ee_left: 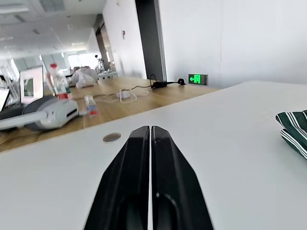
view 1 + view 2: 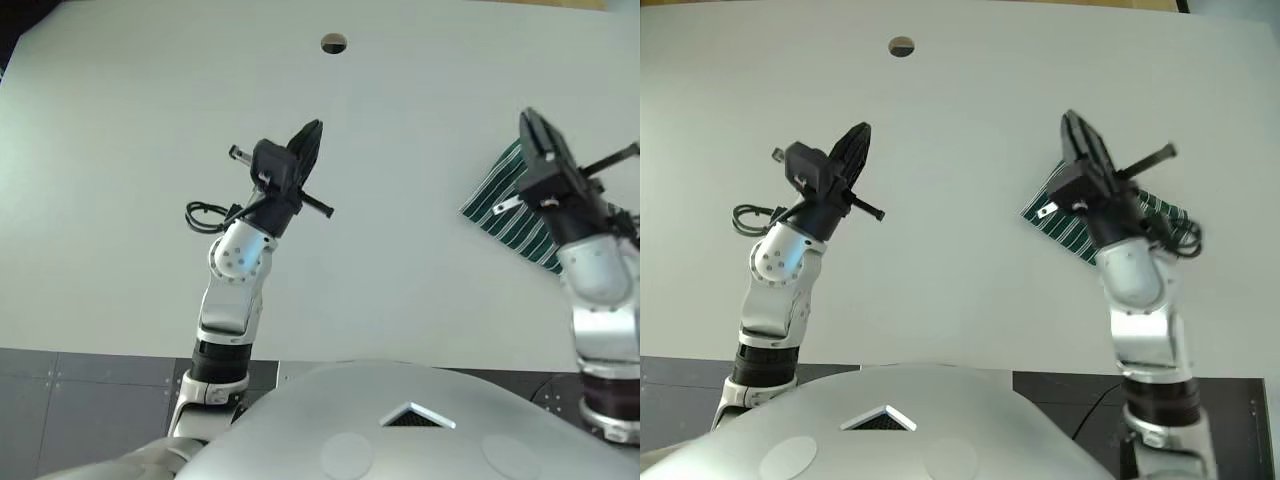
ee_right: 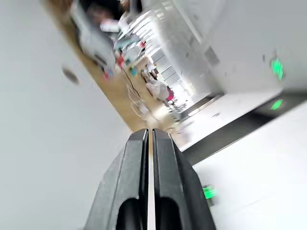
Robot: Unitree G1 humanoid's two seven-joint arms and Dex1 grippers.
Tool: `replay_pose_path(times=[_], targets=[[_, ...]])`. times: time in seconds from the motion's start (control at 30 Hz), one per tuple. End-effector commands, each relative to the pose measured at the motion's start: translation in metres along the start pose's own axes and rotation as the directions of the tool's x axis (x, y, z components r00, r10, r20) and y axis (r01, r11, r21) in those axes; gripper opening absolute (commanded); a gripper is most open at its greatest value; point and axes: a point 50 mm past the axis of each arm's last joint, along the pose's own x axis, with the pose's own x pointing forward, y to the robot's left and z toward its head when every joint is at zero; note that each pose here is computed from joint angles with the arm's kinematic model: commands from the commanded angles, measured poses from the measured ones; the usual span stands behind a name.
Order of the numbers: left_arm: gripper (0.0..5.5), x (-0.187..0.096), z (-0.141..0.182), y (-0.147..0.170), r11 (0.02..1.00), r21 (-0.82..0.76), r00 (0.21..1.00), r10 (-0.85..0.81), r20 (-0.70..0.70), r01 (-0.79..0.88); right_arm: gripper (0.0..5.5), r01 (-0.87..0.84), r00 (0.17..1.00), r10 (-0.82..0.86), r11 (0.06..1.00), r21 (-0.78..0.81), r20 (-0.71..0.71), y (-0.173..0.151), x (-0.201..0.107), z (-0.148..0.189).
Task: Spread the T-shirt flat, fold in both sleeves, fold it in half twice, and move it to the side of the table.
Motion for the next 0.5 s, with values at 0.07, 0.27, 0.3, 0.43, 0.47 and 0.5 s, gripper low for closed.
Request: replay_pose_path(times=[0.07, 0.27, 0.3, 0.43, 0.47, 0.5], targets=[[0.1, -0.025, 0.001, 0.013, 0.989, 0.039, 0.988, 0.143, 0.053, -0.145, 0.14, 0.244, 0.958, -0.277, 0.92, 0.306, 0.069, -0.001, -0.024, 0.014], [0.1, -0.042, -0.007, 0.016, 0.959, 0.098, 0.963, 0.259, 0.076, -0.266, 0.14, 0.283, 0.939, -0.327, 0.912, 0.297, 0.109, 0.006, -0.033, 0.016], [0.1, -0.044, -0.01, 0.015, 0.953, 0.112, 0.959, 0.275, 0.071, -0.282, 0.14, 0.289, 0.938, -0.33, 0.911, 0.294, 0.102, 0.007, -0.034, 0.014], [0.1, -0.048, -0.021, 0.014, 0.918, 0.17, 0.933, 0.359, 0.036, -0.359, 0.14, 0.294, 0.941, -0.33, 0.907, 0.3, 0.074, 0.011, -0.035, 0.007], [0.1, -0.048, -0.022, 0.017, 0.893, 0.205, 0.915, 0.402, 0.04, -0.401, 0.14, 0.298, 0.942, -0.331, 0.905, 0.303, 0.063, 0.011, -0.036, 0.004], [0.1, -0.047, -0.021, 0.019, 0.873, 0.232, 0.902, 0.43, 0.046, -0.428, 0.14, 0.302, 0.941, -0.333, 0.903, 0.305, 0.054, 0.011, -0.036, 0.002]])
